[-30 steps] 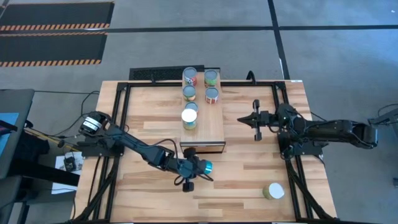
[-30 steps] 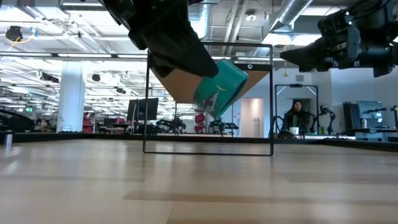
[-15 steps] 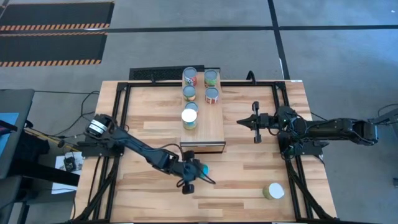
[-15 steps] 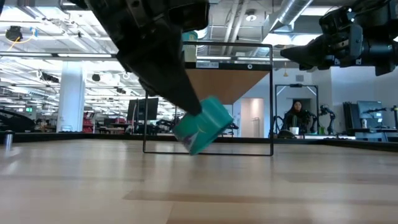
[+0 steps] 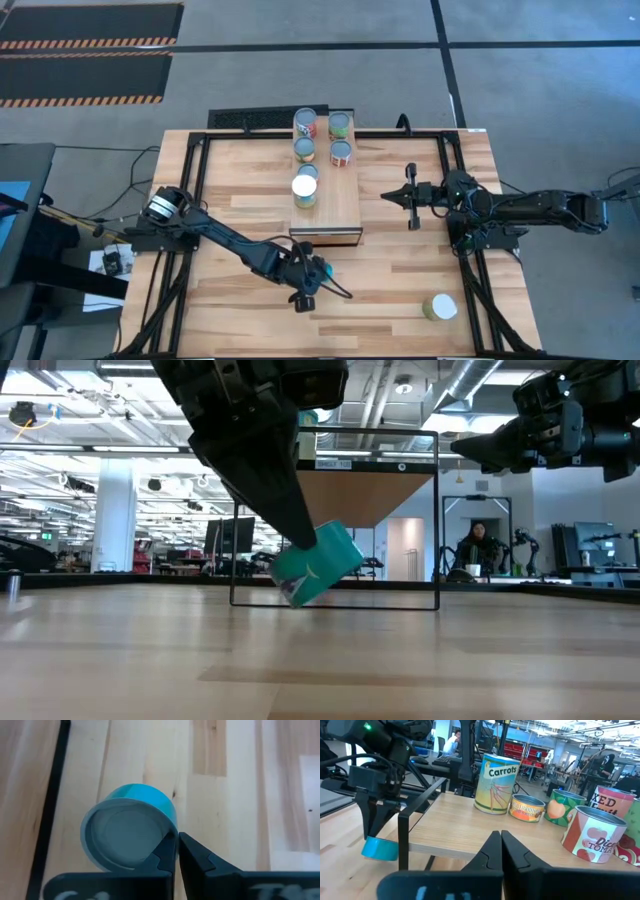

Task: Pick and place cans onto a shelf
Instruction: Put the canned tuna on the shelf aligned with other cans

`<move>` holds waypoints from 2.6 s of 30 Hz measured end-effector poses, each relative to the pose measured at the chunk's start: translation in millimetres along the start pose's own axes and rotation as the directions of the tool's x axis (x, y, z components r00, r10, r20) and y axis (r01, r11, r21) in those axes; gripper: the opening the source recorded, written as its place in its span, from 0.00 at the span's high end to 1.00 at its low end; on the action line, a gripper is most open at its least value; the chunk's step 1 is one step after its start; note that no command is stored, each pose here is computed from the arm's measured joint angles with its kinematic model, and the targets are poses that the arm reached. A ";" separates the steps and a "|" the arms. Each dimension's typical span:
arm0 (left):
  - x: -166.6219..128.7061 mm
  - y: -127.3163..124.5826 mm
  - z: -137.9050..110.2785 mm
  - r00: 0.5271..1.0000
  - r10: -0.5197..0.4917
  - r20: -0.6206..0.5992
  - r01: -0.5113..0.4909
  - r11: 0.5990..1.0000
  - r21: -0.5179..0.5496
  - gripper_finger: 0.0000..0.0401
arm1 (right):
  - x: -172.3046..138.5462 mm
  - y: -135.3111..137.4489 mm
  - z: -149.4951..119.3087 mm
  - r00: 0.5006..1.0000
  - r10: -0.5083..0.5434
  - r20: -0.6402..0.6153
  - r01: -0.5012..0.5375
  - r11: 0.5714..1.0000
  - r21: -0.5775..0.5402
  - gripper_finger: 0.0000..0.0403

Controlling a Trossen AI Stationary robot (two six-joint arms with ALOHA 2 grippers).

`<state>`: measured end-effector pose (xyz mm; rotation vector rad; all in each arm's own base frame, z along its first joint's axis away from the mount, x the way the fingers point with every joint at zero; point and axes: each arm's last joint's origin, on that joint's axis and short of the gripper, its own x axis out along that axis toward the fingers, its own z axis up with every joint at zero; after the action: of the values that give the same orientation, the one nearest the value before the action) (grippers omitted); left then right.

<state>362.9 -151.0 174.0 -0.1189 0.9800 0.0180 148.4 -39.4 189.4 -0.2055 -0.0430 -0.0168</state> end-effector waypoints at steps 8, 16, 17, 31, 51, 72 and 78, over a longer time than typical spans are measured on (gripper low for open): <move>-0.3 -3.4 0.6 0.999 -0.051 -0.001 0.051 0.999 -0.006 0.86 | 0.0 0.0 -0.1 1.000 0.000 -0.001 0.000 1.000 0.000 0.99; -25.0 -13.7 0.6 0.995 -0.101 0.009 0.100 0.993 0.057 0.81 | 0.0 0.0 -0.1 1.000 0.000 0.000 0.000 1.000 0.000 0.99; -29.2 -15.5 0.0 0.995 -0.100 0.011 0.099 0.992 0.074 0.82 | 0.0 0.2 0.0 1.000 0.001 0.000 -0.001 1.000 0.000 0.99; -31.1 -10.3 -55.3 0.923 -0.332 0.192 0.324 0.943 0.074 1.00 | 2.0 6.4 1.5 1.000 -0.016 -0.008 0.016 1.000 -0.027 0.99; -47.7 35.5 -125.0 0.777 -0.393 0.491 0.406 0.910 0.086 1.00 | 16.4 114.0 89.3 0.925 0.374 -0.065 -0.369 0.926 0.082 0.99; -47.1 39.2 -122.3 0.778 -0.357 0.516 0.317 0.933 0.168 1.00 | 136.2 252.7 53.6 0.784 0.377 -0.493 -0.340 0.925 0.167 0.68; -46.8 39.5 -122.5 0.782 -0.352 0.515 0.309 0.935 0.171 1.00 | 158.8 275.4 34.8 0.709 0.396 -0.583 -0.420 0.902 0.102 0.55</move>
<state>232.7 -123.3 141.6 -0.2025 0.3789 -0.3003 311.4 235.3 174.5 -0.2382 0.6405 0.3684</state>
